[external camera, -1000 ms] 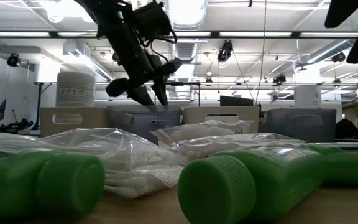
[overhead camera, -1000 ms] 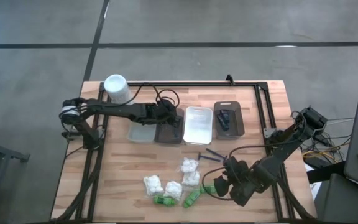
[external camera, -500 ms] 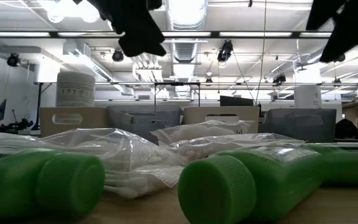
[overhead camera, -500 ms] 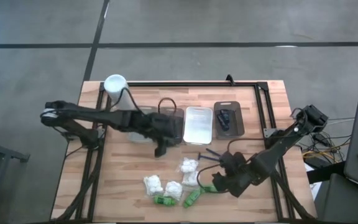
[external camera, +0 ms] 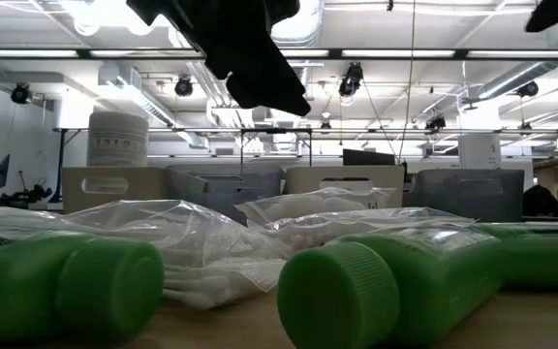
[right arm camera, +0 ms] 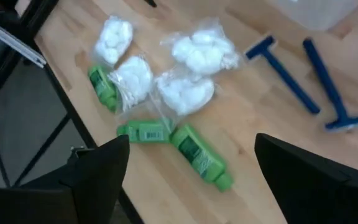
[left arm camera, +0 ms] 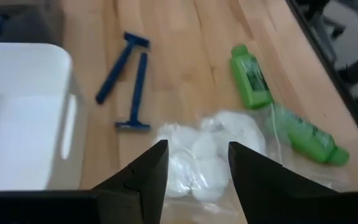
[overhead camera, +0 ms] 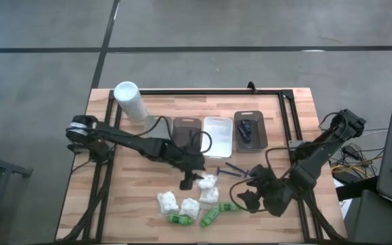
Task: Pick & Place Travel size toiletries
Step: Put the blue razor into the left black bin
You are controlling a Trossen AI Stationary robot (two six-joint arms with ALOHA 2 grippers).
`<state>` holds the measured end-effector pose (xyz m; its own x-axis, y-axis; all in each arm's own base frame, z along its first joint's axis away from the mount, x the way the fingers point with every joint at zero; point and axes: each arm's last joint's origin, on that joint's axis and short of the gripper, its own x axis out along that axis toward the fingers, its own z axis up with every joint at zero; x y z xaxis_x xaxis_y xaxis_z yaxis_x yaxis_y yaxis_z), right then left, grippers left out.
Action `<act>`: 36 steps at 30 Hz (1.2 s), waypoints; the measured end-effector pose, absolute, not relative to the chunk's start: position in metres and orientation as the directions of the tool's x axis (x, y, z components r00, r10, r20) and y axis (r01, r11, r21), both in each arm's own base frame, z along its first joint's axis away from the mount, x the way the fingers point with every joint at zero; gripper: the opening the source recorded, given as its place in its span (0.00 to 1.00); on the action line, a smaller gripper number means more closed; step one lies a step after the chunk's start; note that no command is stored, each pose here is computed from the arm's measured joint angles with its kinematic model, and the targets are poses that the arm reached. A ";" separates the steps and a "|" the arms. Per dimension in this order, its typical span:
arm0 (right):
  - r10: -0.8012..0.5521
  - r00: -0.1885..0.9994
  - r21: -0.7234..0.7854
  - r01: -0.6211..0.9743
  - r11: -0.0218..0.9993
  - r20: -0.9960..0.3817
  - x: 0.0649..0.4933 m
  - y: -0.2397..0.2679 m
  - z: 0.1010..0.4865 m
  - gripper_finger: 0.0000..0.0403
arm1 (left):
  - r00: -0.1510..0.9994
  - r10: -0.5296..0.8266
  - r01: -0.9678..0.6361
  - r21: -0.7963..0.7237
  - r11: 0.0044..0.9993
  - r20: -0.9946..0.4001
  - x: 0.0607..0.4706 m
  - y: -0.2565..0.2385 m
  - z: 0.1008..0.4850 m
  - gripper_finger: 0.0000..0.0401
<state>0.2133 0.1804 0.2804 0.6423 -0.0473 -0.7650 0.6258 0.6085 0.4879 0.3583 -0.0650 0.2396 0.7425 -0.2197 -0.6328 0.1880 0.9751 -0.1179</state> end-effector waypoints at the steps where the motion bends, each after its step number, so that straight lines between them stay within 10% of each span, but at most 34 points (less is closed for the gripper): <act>1: -0.046 0.643 0.500 0.637 0.587 -0.765 0.215 0.182 0.278 0.87 | 0.734 -0.222 0.200 -0.109 0.974 -0.642 0.358 -0.068 0.241 0.42; 14: -0.183 0.494 0.188 0.609 0.771 -0.850 0.246 0.177 0.232 0.82 | 0.526 -0.120 0.147 -0.049 0.988 -0.842 0.287 -0.062 0.261 0.41; 36: -0.152 0.337 -0.019 0.368 0.930 -0.929 0.280 0.126 0.197 0.61 | 0.627 0.054 0.002 0.072 0.997 -0.777 0.221 -0.032 0.227 0.41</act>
